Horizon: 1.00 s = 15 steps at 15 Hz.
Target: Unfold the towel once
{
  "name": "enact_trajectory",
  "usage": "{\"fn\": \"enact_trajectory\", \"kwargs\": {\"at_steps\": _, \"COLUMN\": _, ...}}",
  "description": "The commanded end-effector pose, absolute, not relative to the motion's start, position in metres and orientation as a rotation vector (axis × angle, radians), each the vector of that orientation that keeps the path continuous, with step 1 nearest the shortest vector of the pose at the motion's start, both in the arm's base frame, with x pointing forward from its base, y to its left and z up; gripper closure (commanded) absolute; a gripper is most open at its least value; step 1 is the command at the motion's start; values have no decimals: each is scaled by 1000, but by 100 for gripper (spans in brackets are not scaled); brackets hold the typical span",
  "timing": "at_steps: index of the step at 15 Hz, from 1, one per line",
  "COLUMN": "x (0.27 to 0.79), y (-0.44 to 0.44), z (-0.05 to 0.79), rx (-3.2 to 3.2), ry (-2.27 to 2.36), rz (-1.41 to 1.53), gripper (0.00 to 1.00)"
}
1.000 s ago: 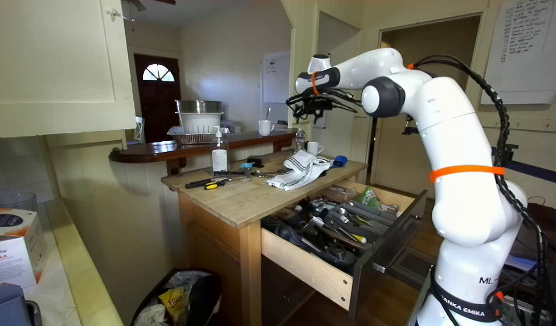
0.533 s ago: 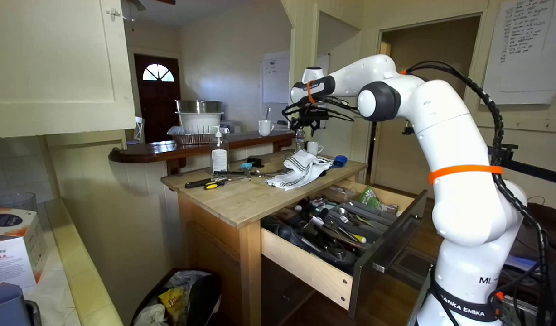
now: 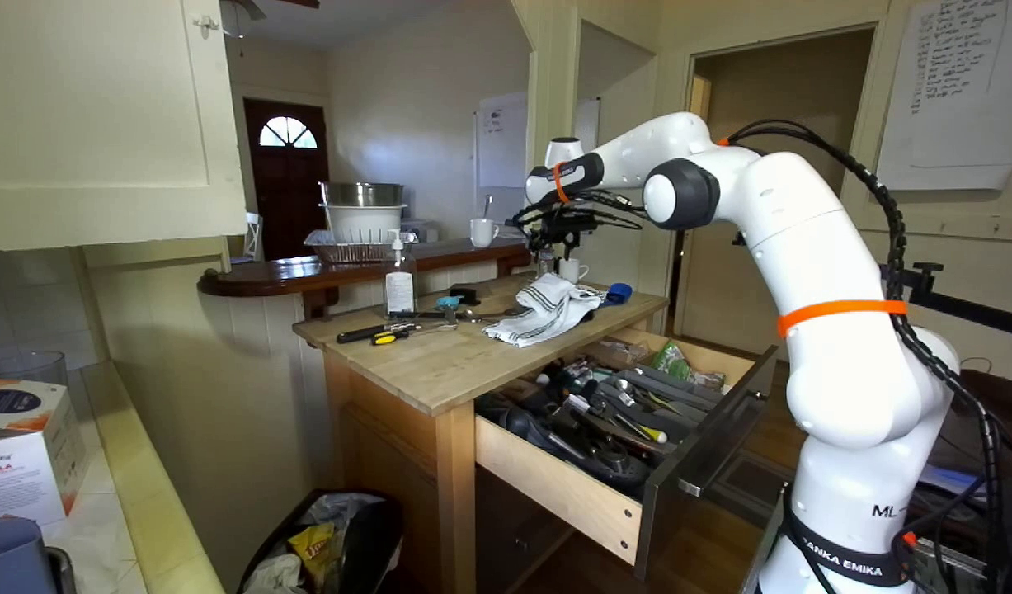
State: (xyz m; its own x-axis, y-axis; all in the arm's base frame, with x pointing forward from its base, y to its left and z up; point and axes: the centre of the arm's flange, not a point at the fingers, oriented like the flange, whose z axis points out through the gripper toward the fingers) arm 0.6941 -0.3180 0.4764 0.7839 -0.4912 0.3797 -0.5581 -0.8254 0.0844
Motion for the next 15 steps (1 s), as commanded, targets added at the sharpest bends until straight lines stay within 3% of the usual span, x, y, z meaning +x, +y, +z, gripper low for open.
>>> {"fn": "enact_trajectory", "kwargs": {"at_steps": 1, "x": 726, "y": -331, "z": 420, "rx": 2731, "ry": -701, "rz": 459, "gripper": 0}}
{"fn": "enact_trajectory", "kwargs": {"at_steps": 6, "x": 749, "y": -324, "z": 364, "rx": 2669, "ry": -499, "rz": 482, "gripper": 0}}
{"fn": "enact_trajectory", "kwargs": {"at_steps": 15, "x": 762, "y": -313, "z": 343, "rx": 2632, "ry": -379, "rz": 469, "gripper": 0}}
